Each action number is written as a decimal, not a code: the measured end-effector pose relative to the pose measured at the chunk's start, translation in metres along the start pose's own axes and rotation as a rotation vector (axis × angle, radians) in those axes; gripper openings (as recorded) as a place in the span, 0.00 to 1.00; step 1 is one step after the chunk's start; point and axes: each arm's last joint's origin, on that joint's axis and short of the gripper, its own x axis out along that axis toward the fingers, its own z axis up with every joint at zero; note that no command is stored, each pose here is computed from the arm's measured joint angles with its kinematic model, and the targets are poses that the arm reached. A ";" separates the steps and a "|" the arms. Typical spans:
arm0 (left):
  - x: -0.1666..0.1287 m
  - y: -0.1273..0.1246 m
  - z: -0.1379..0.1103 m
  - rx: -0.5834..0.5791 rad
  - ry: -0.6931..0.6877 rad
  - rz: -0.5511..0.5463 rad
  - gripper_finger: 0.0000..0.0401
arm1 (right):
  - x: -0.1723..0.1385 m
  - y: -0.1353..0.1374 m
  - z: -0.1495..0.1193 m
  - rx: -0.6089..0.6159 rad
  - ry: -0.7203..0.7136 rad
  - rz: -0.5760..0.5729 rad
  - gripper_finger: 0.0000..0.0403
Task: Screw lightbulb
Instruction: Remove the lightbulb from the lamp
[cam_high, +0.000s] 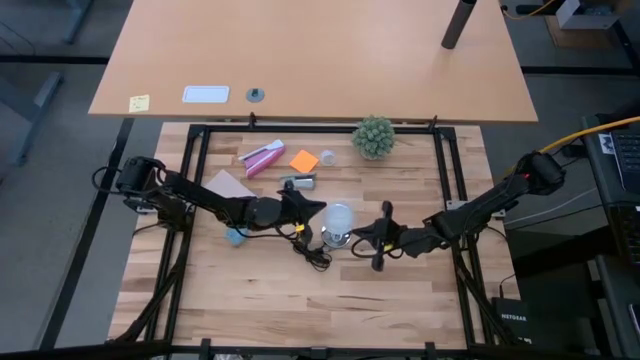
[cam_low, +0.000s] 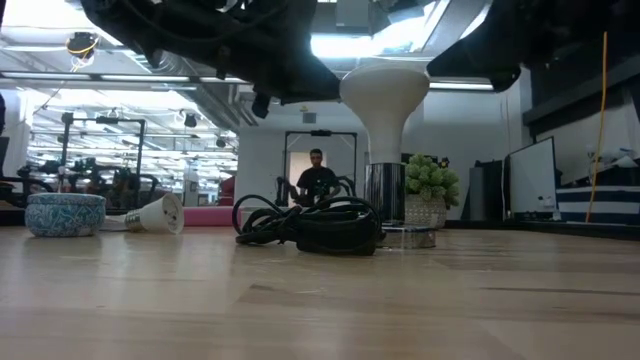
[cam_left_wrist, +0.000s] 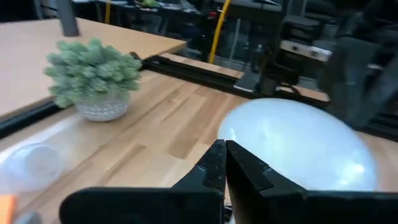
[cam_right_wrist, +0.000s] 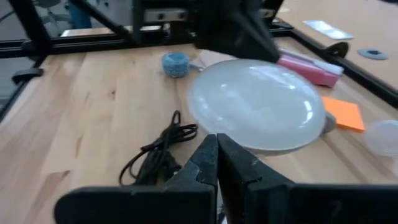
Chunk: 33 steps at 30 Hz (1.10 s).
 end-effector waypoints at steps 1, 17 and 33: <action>0.000 0.000 0.000 -0.009 0.003 -0.015 0.00 | 0.000 0.000 0.000 0.000 -0.003 -0.011 0.01; -0.007 -0.014 -0.003 -0.046 0.010 -0.057 0.00 | -0.001 -0.006 -0.004 -0.036 -0.003 -0.165 0.01; -0.018 -0.032 -0.007 -0.079 0.030 -0.152 0.00 | 0.015 -0.033 -0.001 -0.017 0.032 -0.279 0.01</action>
